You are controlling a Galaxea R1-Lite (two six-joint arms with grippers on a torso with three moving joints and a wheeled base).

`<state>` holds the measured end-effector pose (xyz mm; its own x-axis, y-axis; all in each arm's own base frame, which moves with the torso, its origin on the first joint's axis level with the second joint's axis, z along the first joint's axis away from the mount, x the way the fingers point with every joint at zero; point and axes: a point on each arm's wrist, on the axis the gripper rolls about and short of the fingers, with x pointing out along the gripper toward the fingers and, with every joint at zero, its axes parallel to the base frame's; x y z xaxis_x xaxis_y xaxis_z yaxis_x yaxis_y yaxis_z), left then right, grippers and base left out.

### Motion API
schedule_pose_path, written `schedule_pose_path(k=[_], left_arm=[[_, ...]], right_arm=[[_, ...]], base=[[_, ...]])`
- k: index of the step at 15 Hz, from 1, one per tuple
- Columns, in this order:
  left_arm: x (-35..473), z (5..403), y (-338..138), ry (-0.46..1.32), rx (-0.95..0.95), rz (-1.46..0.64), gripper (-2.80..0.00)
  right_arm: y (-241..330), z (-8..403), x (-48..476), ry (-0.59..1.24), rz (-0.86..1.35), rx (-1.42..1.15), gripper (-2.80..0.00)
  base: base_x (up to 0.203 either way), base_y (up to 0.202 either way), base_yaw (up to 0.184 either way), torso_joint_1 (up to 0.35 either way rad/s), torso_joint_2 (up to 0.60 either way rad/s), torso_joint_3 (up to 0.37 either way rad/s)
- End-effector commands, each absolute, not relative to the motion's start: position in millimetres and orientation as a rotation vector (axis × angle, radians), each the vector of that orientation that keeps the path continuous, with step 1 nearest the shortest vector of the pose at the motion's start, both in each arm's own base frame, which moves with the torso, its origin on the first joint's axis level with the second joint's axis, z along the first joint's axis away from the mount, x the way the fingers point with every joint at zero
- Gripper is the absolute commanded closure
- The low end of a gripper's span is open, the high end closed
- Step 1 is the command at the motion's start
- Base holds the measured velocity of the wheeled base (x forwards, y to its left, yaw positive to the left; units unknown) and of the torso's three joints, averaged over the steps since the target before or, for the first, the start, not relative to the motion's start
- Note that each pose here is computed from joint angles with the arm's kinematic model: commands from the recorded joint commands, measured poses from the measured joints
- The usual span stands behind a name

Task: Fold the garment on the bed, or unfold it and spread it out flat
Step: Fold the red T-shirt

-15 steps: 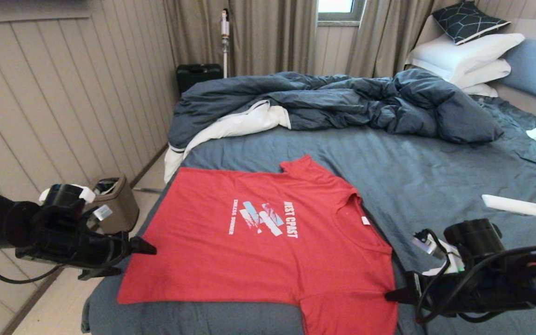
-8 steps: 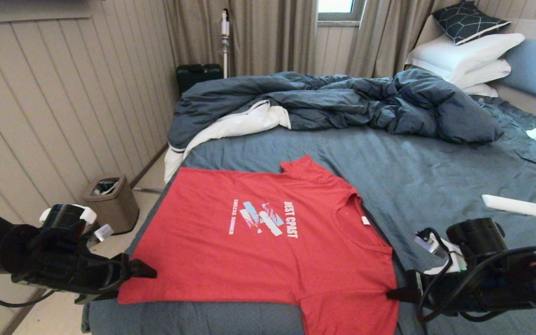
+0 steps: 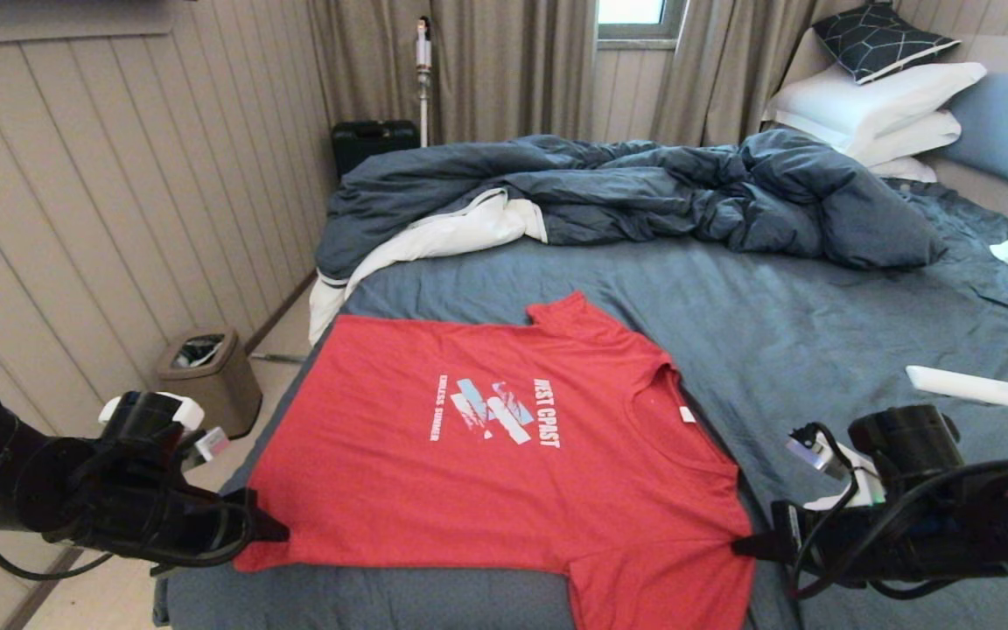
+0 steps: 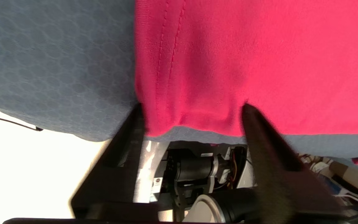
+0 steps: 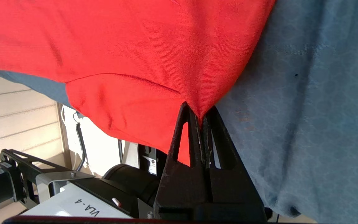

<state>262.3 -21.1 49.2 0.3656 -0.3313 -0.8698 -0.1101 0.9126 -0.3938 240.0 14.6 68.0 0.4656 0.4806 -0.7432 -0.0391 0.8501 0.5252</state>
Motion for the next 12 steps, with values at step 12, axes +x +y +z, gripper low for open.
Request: schedule_pose_path(k=[12], left_arm=[[213, 67, -21, 1.187, -0.424, -0.174, 0.00]], right_arm=[[7, 71, 209, 1.053, 0.306, 0.494, 0.00]], base=[[0.000, 0.000, 0.000, 0.000, 0.00, 0.000]])
